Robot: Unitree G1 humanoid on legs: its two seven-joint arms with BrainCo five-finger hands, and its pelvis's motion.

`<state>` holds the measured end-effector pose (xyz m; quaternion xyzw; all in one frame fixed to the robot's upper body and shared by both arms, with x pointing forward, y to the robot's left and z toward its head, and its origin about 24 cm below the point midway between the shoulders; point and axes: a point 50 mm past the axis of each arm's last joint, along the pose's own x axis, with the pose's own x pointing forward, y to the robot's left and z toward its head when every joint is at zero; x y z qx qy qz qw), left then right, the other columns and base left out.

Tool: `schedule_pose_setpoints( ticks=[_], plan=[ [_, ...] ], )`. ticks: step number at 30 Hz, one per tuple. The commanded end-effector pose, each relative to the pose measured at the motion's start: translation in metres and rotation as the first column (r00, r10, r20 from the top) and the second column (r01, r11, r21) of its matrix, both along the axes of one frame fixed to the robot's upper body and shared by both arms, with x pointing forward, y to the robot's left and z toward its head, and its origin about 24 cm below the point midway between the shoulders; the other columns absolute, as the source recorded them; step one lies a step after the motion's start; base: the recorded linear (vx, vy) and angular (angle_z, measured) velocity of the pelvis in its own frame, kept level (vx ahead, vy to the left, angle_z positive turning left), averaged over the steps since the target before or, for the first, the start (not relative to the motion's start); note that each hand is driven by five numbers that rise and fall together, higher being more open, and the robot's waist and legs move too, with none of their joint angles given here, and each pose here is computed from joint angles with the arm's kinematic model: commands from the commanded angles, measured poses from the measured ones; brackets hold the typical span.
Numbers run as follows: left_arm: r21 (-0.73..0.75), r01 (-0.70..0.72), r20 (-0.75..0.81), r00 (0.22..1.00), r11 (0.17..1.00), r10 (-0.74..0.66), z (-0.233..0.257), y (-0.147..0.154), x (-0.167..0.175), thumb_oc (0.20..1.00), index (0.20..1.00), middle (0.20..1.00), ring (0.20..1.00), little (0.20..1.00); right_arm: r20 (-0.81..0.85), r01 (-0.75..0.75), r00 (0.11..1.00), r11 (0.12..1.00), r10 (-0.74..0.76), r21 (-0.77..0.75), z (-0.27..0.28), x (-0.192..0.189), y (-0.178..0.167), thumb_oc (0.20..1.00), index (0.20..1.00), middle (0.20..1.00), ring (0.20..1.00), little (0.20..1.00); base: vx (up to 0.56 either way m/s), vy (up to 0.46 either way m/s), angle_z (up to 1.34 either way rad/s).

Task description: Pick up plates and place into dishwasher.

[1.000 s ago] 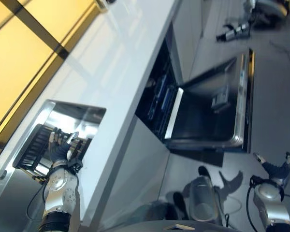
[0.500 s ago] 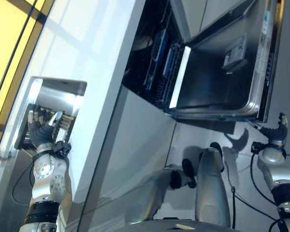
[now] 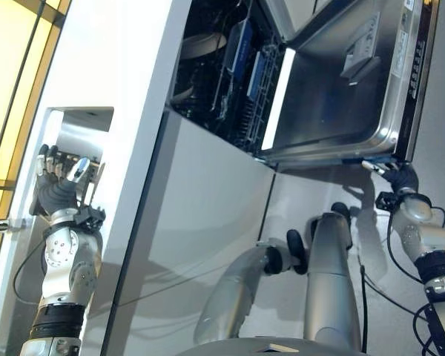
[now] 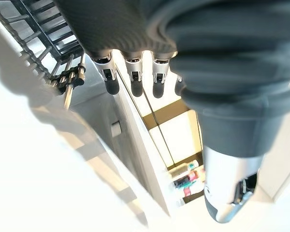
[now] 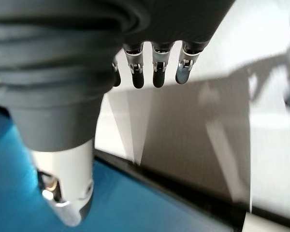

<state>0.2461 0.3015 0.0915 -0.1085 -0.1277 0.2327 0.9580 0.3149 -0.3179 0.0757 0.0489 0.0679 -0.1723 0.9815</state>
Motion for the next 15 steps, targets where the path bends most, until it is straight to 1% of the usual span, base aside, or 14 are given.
schedule_pose_setpoints(
  ticks=[1, 4, 6, 10, 15],
  plan=[
    [-0.154, 0.221, -0.175, 0.953, 0.963, -0.246, -0.061, -0.073, 0.0, 1.0, 1.0, 1.0, 1.0, 1.0, 0.558, -0.436, 0.749, 0.9, 0.357, 0.009, 0.144, 0.059, 0.092, 1.0, 1.0, 1.0, 1.0, 1.0, 0.08, 0.096, 0.19],
    [-0.158, 0.244, -0.178, 0.946, 0.957, -0.27, -0.063, -0.075, 0.002, 1.0, 1.0, 1.0, 1.0, 1.0, 0.593, -0.583, 0.64, 0.811, 0.489, -0.04, 0.15, 0.056, 0.131, 1.0, 1.0, 1.0, 1.0, 1.0, 0.06, 0.049, -0.16],
    [-0.162, 0.256, -0.174, 0.943, 0.953, -0.283, -0.063, -0.075, 0.001, 1.0, 1.0, 1.0, 1.0, 1.0, 0.595, -0.644, 0.572, 0.759, 0.564, -0.1, 0.155, 0.05, 0.151, 1.0, 1.0, 1.0, 1.0, 1.0, 0.03, 0.044, -0.03],
    [-0.172, 0.266, -0.172, 0.94, 0.948, -0.295, -0.062, -0.075, 0.001, 1.0, 1.0, 1.0, 1.0, 1.0, 0.58, -0.763, 0.382, 0.6, 0.719, -0.241, 0.161, 0.027, 0.195, 1.0, 1.0, 1.0, 1.0, 1.0, 0.03, 0.039, 0.19],
    [-0.184, 0.259, -0.184, 0.938, 0.948, -0.293, -0.063, -0.072, 0.002, 1.0, 1.0, 1.0, 1.0, 1.0, 0.494, -0.792, 0.263, 0.478, 0.828, -0.38, 0.165, 0.011, 0.226, 1.0, 1.0, 1.0, 1.0, 1.0, 0.04, 0.018, 0.0]
  ],
)
